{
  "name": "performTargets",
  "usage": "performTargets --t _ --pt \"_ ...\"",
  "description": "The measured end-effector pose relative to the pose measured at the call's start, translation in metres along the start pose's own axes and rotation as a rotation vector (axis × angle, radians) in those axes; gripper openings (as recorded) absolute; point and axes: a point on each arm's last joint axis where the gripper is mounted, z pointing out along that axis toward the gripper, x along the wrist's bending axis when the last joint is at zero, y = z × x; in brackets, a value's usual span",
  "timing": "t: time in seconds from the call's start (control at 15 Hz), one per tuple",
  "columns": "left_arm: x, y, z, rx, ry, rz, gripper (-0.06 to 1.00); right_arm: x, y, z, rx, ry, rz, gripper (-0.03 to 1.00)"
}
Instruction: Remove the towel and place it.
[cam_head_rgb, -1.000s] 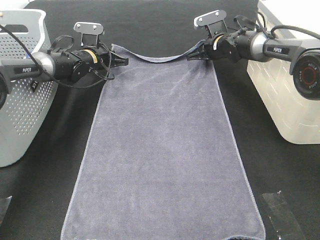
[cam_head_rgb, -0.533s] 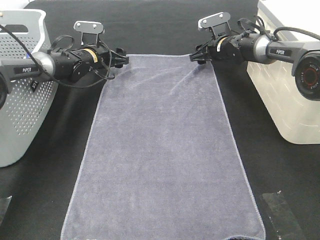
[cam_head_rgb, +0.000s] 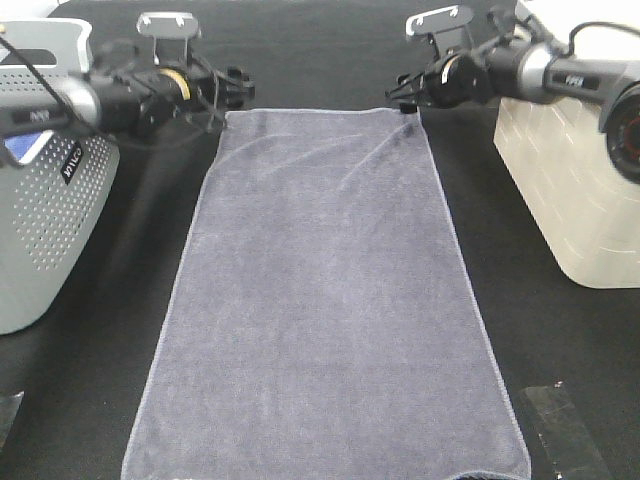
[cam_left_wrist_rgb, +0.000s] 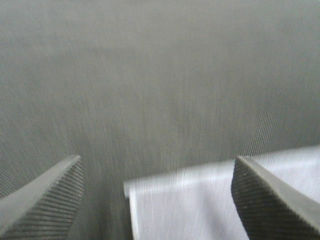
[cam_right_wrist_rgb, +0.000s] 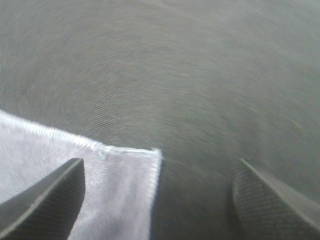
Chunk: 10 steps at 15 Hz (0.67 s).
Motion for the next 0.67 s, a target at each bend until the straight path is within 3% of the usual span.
performTargets --t 0.27,0.67 --pt "-0.019 0.058 -0.023 0.045 0.049 0.003 0.75 -0.009 0.031 -0.036 0.093 -0.012 0.109 0.76" --pt "-0.049 0.134 -0.071 0.112 0.109 0.047 0.75 -0.012 0.106 -0.128 0.068 0.009 0.082 0.76"
